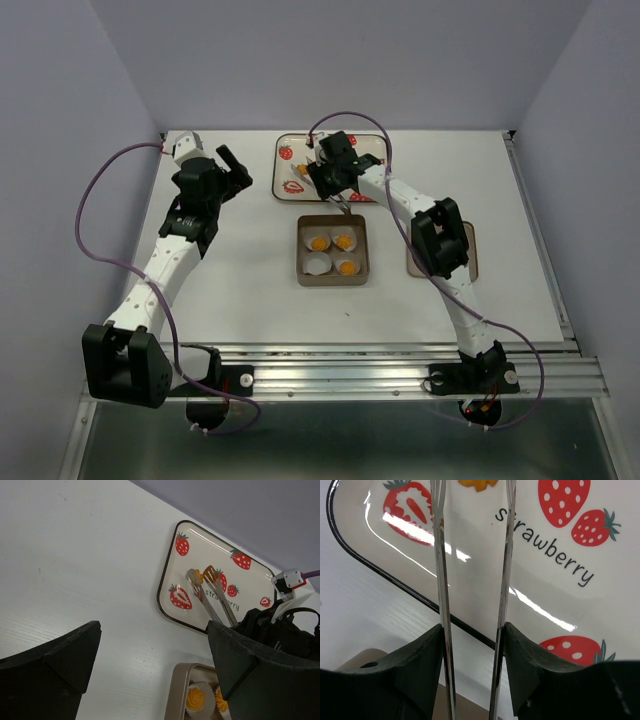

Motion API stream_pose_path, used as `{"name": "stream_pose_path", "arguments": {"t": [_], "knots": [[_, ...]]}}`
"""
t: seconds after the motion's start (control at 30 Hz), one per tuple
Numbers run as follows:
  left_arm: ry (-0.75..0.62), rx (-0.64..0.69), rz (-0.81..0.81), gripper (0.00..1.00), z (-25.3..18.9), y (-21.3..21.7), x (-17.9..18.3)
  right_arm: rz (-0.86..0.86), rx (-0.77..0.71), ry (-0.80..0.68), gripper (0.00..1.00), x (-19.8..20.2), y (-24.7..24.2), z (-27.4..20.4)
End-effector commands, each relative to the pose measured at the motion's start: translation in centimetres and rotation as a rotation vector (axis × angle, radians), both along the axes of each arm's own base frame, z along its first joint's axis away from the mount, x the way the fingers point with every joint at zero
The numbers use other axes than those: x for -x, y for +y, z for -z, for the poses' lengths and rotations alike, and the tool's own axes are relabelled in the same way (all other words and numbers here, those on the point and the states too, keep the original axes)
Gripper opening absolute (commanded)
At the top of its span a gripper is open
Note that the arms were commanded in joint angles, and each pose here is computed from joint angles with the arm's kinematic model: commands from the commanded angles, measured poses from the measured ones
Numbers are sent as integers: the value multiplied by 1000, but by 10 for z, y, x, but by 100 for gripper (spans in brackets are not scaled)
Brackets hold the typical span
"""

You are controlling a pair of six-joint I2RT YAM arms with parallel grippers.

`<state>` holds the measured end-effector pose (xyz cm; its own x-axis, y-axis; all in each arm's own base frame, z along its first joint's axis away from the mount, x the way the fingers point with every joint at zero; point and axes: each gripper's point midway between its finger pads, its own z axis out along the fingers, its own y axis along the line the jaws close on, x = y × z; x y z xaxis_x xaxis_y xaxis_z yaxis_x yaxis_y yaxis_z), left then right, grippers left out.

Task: Pack the cookies

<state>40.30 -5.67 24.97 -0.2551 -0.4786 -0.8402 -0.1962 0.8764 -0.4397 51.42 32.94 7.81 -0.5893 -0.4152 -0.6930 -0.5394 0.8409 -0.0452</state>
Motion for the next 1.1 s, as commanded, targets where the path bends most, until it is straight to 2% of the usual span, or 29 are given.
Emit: {"name": "stream_pose_path", "arguments": {"t": [0.0,0.33,0.67,0.8,1.07], "knots": [[-42,-4,5,99,-10,-2,-2,0,-81,-65,53,-14,13,-31],[-42,4,-1,99,-10,-1,0,5,-104,-87,45,-15,14,-49],[-47,16,-1,99,-11,-1,2,13,-164,-196,39,-13,10,-112],[-46,16,-1,99,-9,-1,2,1,-196,-239,38,-6,7,-140],[-55,20,3,99,-11,-2,4,-28,-220,-216,37,24,-3,-155]]}}
